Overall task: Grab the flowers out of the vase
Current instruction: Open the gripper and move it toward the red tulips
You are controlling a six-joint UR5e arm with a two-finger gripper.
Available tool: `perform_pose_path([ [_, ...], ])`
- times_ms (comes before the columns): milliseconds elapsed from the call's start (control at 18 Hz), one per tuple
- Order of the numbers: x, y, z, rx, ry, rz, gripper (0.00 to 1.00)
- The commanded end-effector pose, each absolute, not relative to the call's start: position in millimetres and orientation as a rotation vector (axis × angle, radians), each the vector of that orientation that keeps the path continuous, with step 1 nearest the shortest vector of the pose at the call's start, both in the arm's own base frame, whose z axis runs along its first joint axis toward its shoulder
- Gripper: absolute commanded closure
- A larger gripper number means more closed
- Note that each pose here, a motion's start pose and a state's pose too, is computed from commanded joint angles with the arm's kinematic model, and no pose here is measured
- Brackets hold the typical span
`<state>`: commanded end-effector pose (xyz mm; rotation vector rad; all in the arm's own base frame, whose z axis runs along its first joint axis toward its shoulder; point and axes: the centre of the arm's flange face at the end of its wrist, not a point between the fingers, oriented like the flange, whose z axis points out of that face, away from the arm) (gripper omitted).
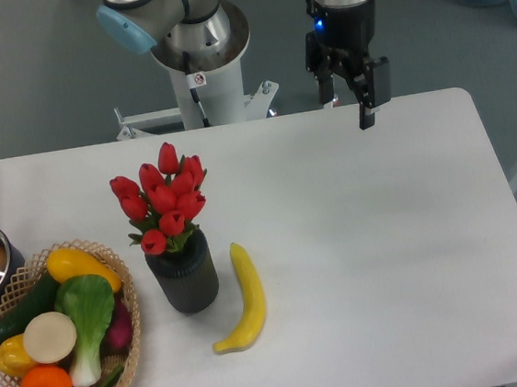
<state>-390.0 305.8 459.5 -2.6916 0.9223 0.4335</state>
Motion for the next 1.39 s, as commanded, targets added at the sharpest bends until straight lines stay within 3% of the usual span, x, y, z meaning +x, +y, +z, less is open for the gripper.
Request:
perform_pose_path([
  [500, -396, 306, 438, -2.685, 0.902, 0.381, 0.00],
  [778, -387, 320, 434, -2.609, 0.537, 0.259, 0.00],
  [1000, -385, 326, 430, -2.598, 0.521, 0.236, 0.00],
  [1222, -388, 348, 420, -2.379, 0.405, 0.064, 0.00],
  [1389, -385, 353, 414, -2.330, 0.390, 0.020, 0.00],
])
